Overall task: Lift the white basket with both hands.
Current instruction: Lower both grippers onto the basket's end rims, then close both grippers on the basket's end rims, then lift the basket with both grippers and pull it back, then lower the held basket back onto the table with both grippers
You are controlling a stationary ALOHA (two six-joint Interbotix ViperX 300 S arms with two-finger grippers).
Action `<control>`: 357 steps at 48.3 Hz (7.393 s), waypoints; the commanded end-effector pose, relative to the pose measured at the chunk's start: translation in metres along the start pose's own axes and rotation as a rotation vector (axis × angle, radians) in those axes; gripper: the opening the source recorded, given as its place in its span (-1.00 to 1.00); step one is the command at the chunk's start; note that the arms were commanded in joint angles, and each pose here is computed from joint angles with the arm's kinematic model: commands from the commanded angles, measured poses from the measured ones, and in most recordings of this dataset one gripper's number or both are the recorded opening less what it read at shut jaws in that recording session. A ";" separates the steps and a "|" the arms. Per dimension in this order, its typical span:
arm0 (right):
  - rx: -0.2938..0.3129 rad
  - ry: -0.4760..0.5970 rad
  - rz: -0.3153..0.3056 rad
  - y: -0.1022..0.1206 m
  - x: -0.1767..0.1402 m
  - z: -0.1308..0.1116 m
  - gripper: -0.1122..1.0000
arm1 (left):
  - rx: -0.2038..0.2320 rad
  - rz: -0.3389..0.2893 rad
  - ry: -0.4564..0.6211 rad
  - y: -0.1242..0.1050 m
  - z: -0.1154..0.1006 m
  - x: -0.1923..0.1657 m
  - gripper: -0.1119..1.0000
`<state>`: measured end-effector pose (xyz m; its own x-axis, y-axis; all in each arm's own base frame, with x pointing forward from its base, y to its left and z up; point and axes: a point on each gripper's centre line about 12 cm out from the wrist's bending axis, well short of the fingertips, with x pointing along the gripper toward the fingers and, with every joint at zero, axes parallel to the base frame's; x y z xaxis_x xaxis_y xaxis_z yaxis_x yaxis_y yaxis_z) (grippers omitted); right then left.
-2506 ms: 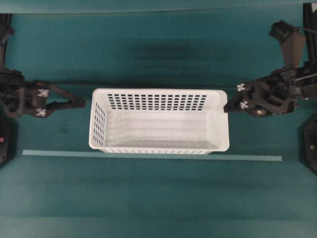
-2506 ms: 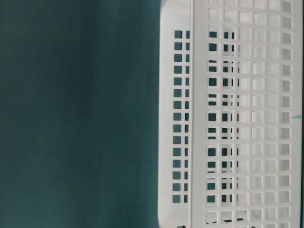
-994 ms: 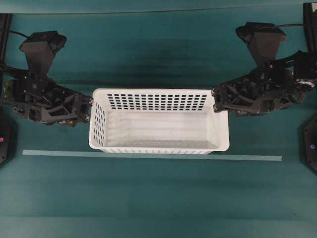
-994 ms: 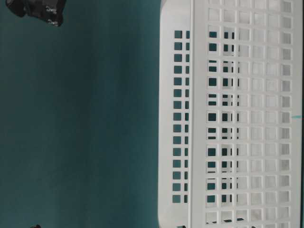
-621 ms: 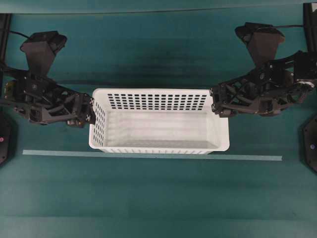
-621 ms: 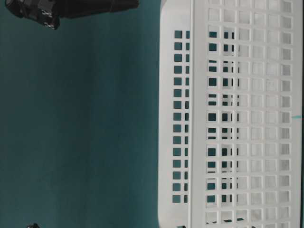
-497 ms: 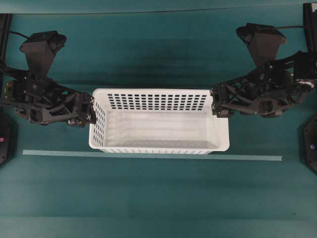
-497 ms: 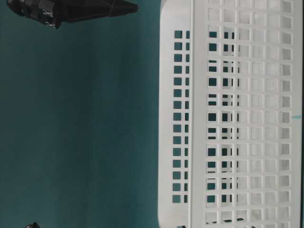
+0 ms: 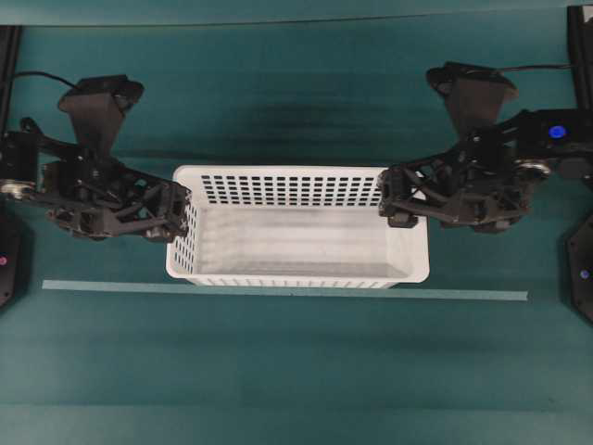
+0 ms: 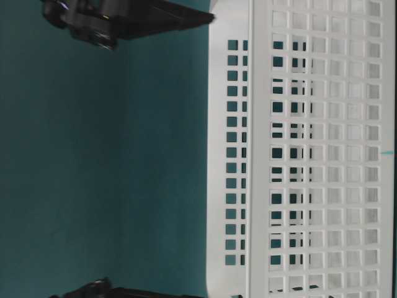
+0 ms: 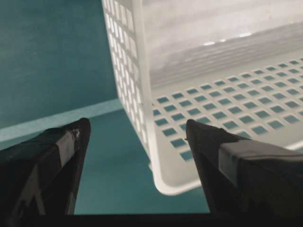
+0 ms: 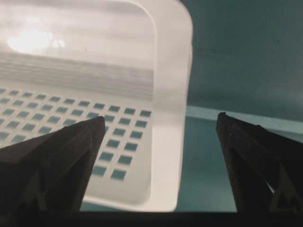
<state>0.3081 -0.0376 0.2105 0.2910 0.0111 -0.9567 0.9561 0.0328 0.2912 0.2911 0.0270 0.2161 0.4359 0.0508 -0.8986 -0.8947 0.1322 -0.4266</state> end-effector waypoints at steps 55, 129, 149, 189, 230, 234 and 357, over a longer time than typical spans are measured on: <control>0.059 -0.009 0.011 -0.012 0.070 -0.006 0.93 | -0.002 0.018 0.004 -0.001 0.000 0.070 0.70; 0.056 0.011 0.121 0.009 0.012 -0.003 -0.42 | 0.031 -0.087 -0.025 -0.038 0.011 0.016 -0.76; 0.035 0.041 0.182 0.015 -0.082 -0.013 -0.42 | 0.027 -0.149 -0.045 -0.070 0.020 -0.070 -0.77; -0.052 0.087 0.248 0.032 -0.200 -0.026 -0.42 | 0.076 -0.145 -0.060 -0.099 0.032 -0.190 -0.78; -0.135 0.107 0.282 0.060 -0.267 -0.029 -0.42 | 0.095 -0.273 -0.080 -0.142 0.034 -0.253 -0.78; -0.147 0.103 0.291 0.062 -0.274 -0.029 -0.43 | 0.101 -0.259 -0.072 -0.145 0.032 -0.255 -0.78; -0.205 0.127 0.011 0.002 -0.032 -0.015 -0.42 | 0.159 0.113 0.020 -0.051 0.019 -0.026 -0.78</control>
<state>0.2985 -0.0281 0.2569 0.3134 0.1282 -0.9409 0.9322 0.1474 0.3306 0.3256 0.0379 0.2694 0.3347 0.0518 -0.9409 -0.9173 0.2466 -0.3127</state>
